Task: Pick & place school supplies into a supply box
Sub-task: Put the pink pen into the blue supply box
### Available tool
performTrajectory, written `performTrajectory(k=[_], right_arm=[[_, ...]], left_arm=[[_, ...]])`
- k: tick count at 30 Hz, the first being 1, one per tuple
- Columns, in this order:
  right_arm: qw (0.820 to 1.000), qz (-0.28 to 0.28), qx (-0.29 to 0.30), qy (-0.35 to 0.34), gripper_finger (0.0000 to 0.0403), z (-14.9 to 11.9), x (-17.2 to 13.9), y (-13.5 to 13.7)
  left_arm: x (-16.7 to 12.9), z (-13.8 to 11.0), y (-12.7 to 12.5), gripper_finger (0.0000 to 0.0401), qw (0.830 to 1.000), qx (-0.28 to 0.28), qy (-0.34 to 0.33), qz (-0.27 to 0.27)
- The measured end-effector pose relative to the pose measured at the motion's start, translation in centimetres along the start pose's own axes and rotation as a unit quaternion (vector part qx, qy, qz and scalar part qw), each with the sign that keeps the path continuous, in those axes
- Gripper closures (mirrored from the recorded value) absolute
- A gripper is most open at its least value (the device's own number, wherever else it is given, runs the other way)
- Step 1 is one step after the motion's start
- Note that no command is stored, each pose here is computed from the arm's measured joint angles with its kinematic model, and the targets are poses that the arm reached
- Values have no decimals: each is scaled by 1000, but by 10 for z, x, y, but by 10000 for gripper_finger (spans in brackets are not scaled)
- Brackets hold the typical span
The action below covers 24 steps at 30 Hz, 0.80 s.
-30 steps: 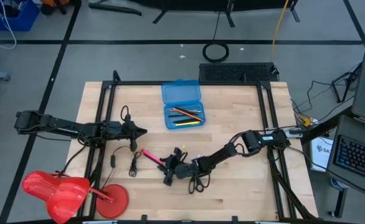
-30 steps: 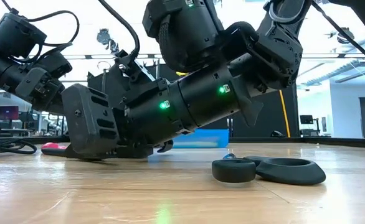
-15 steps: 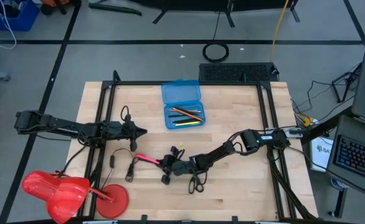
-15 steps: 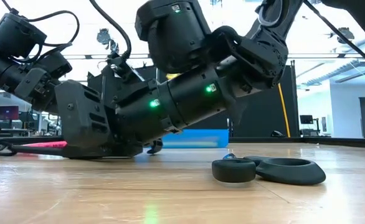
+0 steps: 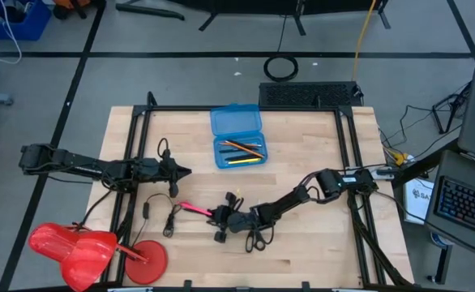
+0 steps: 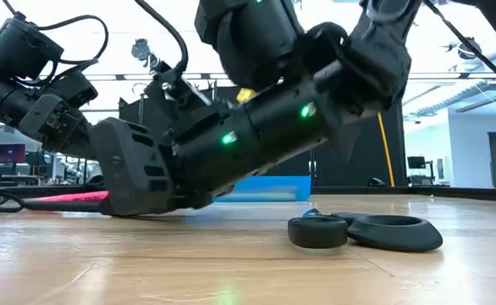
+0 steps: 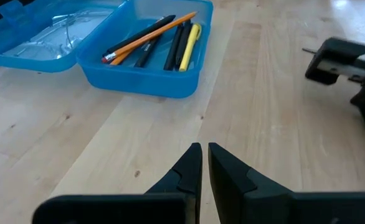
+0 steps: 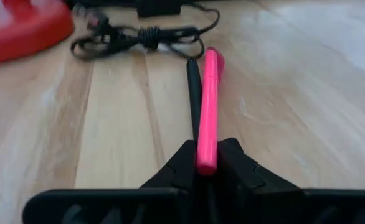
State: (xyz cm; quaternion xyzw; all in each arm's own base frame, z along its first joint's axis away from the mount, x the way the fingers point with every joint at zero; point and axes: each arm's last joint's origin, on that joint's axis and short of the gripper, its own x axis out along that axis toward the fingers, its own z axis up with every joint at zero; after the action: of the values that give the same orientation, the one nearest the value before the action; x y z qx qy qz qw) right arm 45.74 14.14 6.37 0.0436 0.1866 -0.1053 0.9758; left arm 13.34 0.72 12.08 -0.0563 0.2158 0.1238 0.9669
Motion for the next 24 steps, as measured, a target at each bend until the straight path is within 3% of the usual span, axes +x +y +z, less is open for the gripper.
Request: performTrajectory(k=[7,24], right_arm=[[999,-10,-31,-11,371,21,-10,3],[997,-35,-72,-20,372,43,-22,4]], left_arm=[[0,0,0,370,1000,0,0,0],[0,0,0,370,1000,0,2,0]])
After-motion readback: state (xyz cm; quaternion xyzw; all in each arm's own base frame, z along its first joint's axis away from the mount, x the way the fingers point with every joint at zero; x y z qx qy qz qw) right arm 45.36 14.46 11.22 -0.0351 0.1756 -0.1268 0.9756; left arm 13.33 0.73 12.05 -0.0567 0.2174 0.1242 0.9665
